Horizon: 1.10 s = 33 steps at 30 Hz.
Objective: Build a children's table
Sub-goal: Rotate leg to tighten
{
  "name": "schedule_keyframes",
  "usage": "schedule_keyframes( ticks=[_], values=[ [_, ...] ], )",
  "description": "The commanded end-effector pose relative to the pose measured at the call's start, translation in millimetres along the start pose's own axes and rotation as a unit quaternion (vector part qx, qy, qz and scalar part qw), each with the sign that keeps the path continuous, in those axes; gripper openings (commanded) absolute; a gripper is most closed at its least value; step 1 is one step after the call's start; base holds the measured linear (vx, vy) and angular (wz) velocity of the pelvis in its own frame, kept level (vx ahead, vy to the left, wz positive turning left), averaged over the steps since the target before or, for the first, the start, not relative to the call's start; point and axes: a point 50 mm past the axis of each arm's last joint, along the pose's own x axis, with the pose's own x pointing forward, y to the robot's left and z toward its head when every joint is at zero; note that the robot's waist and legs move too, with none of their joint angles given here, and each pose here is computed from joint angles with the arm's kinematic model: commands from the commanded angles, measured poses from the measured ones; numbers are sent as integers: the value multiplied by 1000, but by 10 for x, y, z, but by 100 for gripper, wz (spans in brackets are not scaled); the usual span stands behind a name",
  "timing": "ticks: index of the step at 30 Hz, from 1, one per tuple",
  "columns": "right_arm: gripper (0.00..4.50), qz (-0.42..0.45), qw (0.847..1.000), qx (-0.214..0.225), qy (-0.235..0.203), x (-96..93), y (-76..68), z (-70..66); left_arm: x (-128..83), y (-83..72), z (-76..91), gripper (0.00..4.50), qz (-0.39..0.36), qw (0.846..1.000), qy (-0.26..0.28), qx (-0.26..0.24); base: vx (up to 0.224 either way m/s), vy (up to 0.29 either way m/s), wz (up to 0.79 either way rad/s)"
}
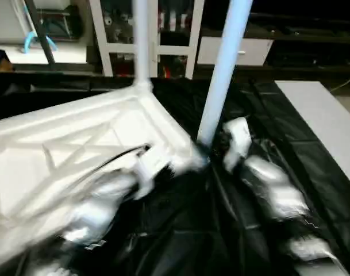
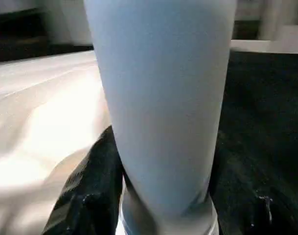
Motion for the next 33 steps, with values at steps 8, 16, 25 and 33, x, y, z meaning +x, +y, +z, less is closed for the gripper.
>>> schedule_keyframes(
  ticks=[8, 16, 25, 33],
  values=[
    [199, 41, 999, 35, -1, 90, 176, -135, -20, 26, -30, 0, -26, 997, -20, 64, 0, 0, 0],
    [302, 133, 989, -56, -15, -241, -198, 33, -421, 94, -342, 0, -141, 978, -12, 150, 0, 0, 0],
    [328, 301, 948, -85, 66, -775, -477, -50, -633, 59, -497, 0, -227, 960, -11, 161, 0, 0, 0],
    [259, 318, 946, -48, 49, -798, -439, 16, -633, 71, -448, 0, -235, 959, -23, 156, 0, 0, 0]
  ],
)
